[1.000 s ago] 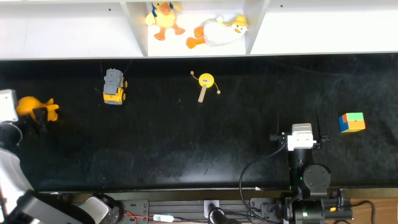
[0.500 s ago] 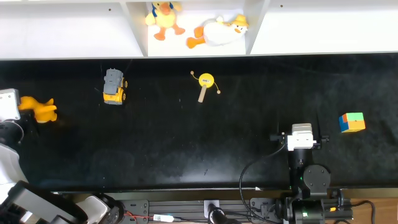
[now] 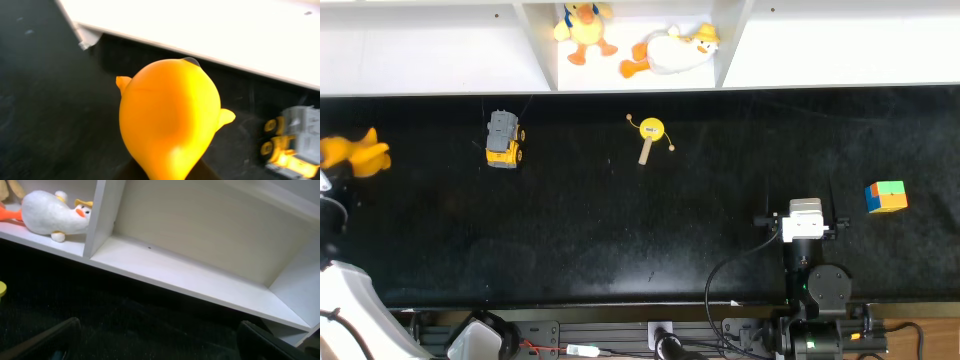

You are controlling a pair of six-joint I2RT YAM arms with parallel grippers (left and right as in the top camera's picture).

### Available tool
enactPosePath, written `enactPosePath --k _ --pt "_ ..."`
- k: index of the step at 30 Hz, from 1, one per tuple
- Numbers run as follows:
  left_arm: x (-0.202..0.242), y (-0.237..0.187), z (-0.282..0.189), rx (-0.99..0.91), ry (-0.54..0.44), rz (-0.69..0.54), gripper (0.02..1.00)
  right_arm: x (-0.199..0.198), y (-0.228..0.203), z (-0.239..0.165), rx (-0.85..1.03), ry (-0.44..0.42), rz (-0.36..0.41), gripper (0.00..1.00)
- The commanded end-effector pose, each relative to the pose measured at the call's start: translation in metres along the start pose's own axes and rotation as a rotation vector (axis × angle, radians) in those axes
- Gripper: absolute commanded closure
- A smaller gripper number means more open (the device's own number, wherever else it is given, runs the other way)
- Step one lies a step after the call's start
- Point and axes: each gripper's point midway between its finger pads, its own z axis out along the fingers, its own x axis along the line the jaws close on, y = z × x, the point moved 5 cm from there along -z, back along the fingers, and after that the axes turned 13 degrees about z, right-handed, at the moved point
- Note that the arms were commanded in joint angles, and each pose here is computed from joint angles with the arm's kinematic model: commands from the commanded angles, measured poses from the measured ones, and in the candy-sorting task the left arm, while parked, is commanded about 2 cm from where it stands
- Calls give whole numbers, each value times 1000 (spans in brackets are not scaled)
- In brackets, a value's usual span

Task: Store Toys

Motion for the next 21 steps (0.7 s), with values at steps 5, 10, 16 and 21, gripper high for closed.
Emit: enactPosePath --k 5,10,16,21 --pt "-39 42 35 -75 -49 21 939 -1 -4 1 5 -8 -3 5" --pt "-46 53 62 -68 -80 20 939 -1 -4 1 5 -8 -3 3" --pt "-34 77 86 -28 -84 -1 939 -1 -4 1 5 -8 -3 7" --pt "-27 98 85 -54 -70 8 939 -1 -4 1 5 -8 -3 5"
